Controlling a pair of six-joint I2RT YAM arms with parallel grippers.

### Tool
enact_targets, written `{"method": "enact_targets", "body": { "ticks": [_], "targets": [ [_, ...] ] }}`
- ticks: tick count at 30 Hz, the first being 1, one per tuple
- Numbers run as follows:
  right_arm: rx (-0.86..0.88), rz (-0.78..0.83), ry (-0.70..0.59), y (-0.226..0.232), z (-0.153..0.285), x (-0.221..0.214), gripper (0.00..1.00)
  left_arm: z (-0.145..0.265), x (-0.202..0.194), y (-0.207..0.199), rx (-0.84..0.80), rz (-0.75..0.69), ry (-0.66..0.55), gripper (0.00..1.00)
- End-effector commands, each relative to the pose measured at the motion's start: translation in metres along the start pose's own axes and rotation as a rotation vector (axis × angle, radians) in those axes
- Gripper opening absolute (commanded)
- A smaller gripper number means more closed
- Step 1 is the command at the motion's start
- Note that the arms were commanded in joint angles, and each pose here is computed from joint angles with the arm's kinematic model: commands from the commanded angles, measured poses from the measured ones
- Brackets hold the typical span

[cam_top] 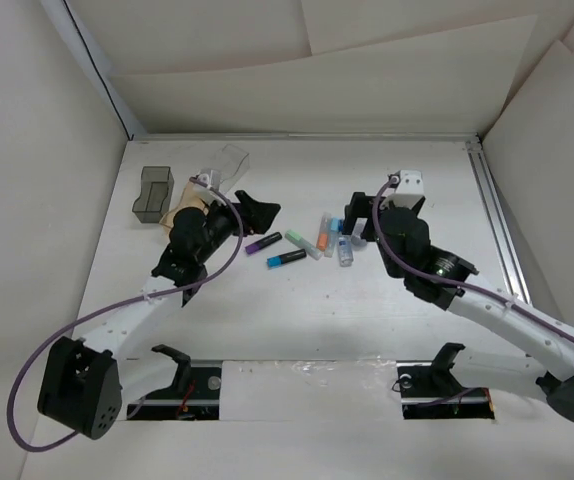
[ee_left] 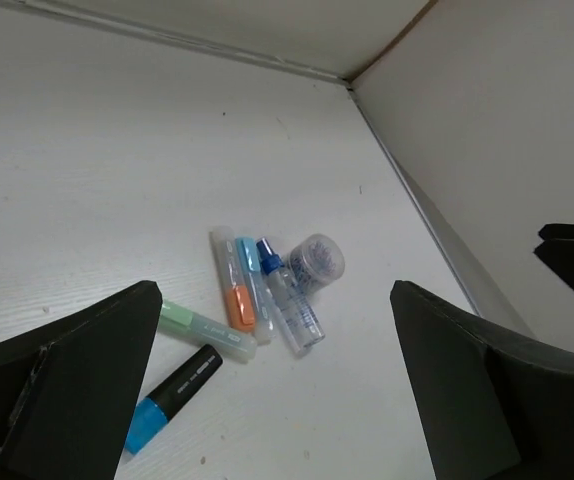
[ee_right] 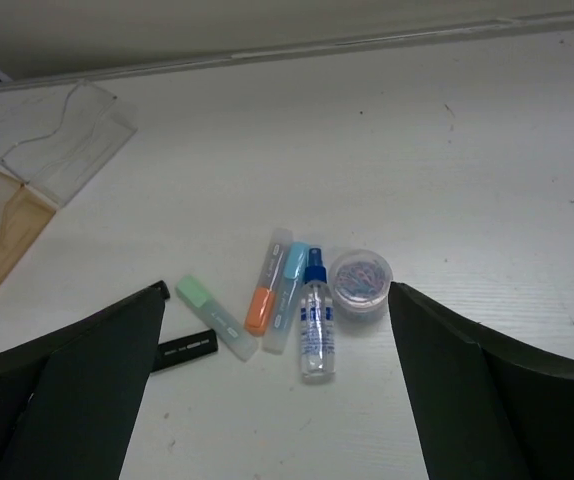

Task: Sort the stationery into containers
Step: Pick up the pen from the center of the board.

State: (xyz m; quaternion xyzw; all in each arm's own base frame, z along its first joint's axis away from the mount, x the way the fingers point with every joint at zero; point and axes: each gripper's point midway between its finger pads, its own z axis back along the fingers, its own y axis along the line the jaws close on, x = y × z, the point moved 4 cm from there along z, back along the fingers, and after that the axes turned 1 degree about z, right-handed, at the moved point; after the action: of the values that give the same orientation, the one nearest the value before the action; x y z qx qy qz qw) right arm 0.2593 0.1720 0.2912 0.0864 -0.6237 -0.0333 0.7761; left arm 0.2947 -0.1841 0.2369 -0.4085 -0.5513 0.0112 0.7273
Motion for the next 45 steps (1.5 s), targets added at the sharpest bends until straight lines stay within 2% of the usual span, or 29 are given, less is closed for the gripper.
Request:
{"method": "enact_targets", "body": {
  "ticks": [1, 2, 4, 5, 6, 8, 11, 17, 20, 23, 24, 25, 26, 27, 30, 37, 39, 41, 42, 43, 45],
  "targets": [
    [0.037, -0.03, -0.089, 0.017, -0.008, 0.022, 1.0, 0.004, 0.033, -0.018, 0.008, -0.03, -0.081, 1.0],
    [0.029, -0.031, -0.092, 0.018, -0.01, 0.021, 1.0, 0.004, 0.024, -0.019, 0.031, -0.022, -0.043, 1.0],
    [0.027, -0.045, -0.086, 0.022, -0.014, 0.02, 1.0, 0.002, 0.013, -0.018, 0.159, -0.093, -0.083, 1.0],
    [0.028, -0.056, -0.086, 0.022, -0.014, 0.02, 1.0, 0.002, 0.001, -0.024, 0.137, -0.114, -0.052, 1.0],
    [0.028, -0.068, -0.086, 0.023, -0.014, 0.02, 1.0, 0.004, -0.005, -0.018, 0.193, -0.133, -0.068, 1.0],
    [0.013, -0.095, -0.076, 0.018, -0.013, 0.011, 1.0, 0.009, -0.021, -0.016, 0.202, -0.15, -0.066, 1.0],
    [-0.057, -0.117, -0.096, 0.007, -0.014, 0.007, 1.0, 0.018, -0.027, -0.016, 0.199, -0.134, -0.092, 1.0],
    [-0.103, -0.148, -0.13, -0.001, -0.015, 0.004, 1.0, 0.024, -0.036, -0.012, 0.174, -0.245, -0.068, 1.0],
    [-0.128, -0.149, -0.12, -0.008, -0.018, -0.017, 1.0, 0.017, -0.04, -0.003, 0.249, -0.272, -0.012, 1.0],
    [-0.096, -0.144, -0.102, -0.001, -0.019, -0.015, 0.99, 0.015, -0.042, 0.003, 0.282, -0.289, -0.004, 1.0],
    [-0.021, -0.142, -0.072, 0.009, -0.019, -0.019, 0.87, 0.014, -0.044, 0.006, 0.295, -0.292, 0.0, 1.0],
    [0.001, -0.141, -0.063, 0.012, -0.018, -0.02, 0.71, 0.015, -0.042, 0.007, 0.307, -0.293, -0.007, 1.0],
    [0.001, -0.141, -0.063, 0.012, -0.018, -0.02, 0.34, 0.013, -0.046, 0.009, 0.307, -0.284, -0.008, 1.0],
    [-0.016, -0.141, -0.069, 0.01, -0.018, -0.019, 0.23, 0.012, -0.044, 0.008, 0.299, -0.28, -0.021, 1.0],
    [-0.058, -0.143, -0.087, 0.004, -0.019, -0.017, 0.04, 0.005, -0.046, 0.015, 0.343, -0.291, -0.023, 1.0],
    [-0.078, -0.124, -0.074, 0.001, -0.02, -0.022, 0.0, -0.017, -0.043, 0.018, 0.388, -0.345, -0.004, 1.0],
    [-0.087, -0.133, -0.078, 0.0, -0.02, -0.022, 0.0, -0.026, -0.054, 0.021, 0.381, -0.381, 0.056, 0.71],
    [-0.097, -0.133, -0.083, -0.003, -0.019, -0.02, 0.14, -0.033, -0.058, 0.022, 0.402, -0.396, 0.116, 0.5],
    [-0.101, -0.144, -0.096, -0.005, -0.016, -0.015, 0.22, -0.036, -0.061, 0.026, 0.425, -0.403, 0.131, 0.43],
    [-0.1, -0.156, -0.098, -0.006, -0.014, -0.016, 0.41, -0.042, -0.066, 0.031, 0.45, -0.413, 0.152, 0.39],
    [-0.1, -0.156, -0.098, -0.006, -0.014, -0.016, 0.47, -0.043, -0.073, 0.04, 0.502, -0.434, 0.204, 0.39]
  ]
}}
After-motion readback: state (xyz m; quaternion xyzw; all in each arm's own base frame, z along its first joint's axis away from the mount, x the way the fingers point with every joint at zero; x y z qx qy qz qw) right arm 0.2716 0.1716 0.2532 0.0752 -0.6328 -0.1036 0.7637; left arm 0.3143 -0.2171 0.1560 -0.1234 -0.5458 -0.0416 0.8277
